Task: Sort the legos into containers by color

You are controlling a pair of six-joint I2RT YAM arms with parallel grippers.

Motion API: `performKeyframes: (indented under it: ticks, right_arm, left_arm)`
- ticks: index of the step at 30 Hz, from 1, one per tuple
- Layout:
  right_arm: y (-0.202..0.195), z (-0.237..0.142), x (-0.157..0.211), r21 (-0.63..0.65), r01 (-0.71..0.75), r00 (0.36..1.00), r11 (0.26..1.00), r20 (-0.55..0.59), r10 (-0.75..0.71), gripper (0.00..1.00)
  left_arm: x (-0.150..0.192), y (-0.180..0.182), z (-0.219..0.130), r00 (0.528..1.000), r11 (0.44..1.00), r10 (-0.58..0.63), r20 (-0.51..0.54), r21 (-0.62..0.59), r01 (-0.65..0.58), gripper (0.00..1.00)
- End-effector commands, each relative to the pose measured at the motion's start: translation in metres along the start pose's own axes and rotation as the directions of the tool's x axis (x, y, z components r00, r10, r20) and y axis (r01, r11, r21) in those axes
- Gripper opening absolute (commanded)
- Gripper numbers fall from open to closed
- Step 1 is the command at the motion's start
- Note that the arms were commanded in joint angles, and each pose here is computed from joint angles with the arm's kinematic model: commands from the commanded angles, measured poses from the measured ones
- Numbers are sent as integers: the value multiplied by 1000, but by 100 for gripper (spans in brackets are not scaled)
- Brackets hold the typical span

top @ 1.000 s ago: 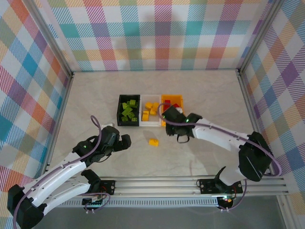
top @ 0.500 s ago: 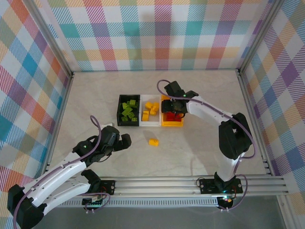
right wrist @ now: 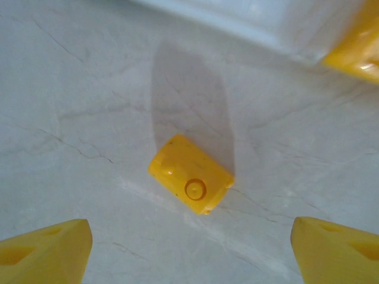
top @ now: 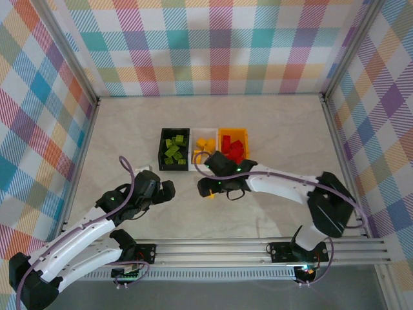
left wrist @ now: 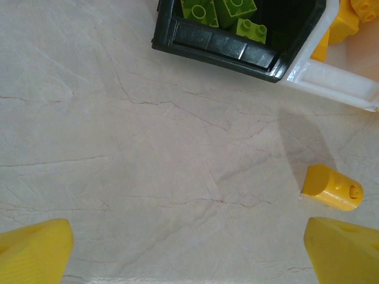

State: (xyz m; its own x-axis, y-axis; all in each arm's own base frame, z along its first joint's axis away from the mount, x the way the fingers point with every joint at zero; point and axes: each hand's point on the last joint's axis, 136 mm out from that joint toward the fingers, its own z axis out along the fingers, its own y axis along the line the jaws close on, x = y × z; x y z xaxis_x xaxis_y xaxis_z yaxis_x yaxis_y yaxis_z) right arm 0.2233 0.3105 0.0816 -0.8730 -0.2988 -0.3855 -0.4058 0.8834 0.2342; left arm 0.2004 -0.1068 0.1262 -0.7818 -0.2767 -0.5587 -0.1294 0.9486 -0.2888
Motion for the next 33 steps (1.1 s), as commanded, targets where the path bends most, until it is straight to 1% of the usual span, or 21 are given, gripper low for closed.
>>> performKeyframes:
  ticks: [1,4,9,13,16,18,22,27,33]
  right_arm:
    - [13,26,6,-20,-21,999,1000,-33,21,87]
    - [8,43,8,31,-12,998,999,-54,14,86]
    - [-2,62,15,98,23,995,995,-98,-13,80]
    - [-3,69,19,110,44,993,993,-112,-32,74]
    - [-2,72,19,105,56,992,993,-115,-43,67]
    - [-1,72,18,96,58,993,994,-111,-48,60]
    - [2,68,13,85,66,994,994,-91,-58,54]
    - [6,55,3,67,73,997,995,-39,-71,43]
    - [10,33,-11,52,79,996,996,30,-80,37]
  left_arm:
    - [-5,3,-7,1000,1000,-8,16,-12,8,100]
    - [-2,5,-5,1000,1000,-7,7,-19,7,100]
    - [3,7,0,1000,1000,-13,1,-23,13,100]
    - [3,7,1,1000,1000,-9,-1,-24,9,100]
    - [3,8,1,1000,1000,-4,0,-29,4,100]
    - [3,8,1,1000,999,-4,-1,-32,4,100]
    - [5,10,2,1000,999,-4,-5,-35,3,100]
    - [4,8,1,1000,1000,-9,-4,-28,9,100]
    - [3,7,1,1000,1000,-11,-4,-23,11,100]
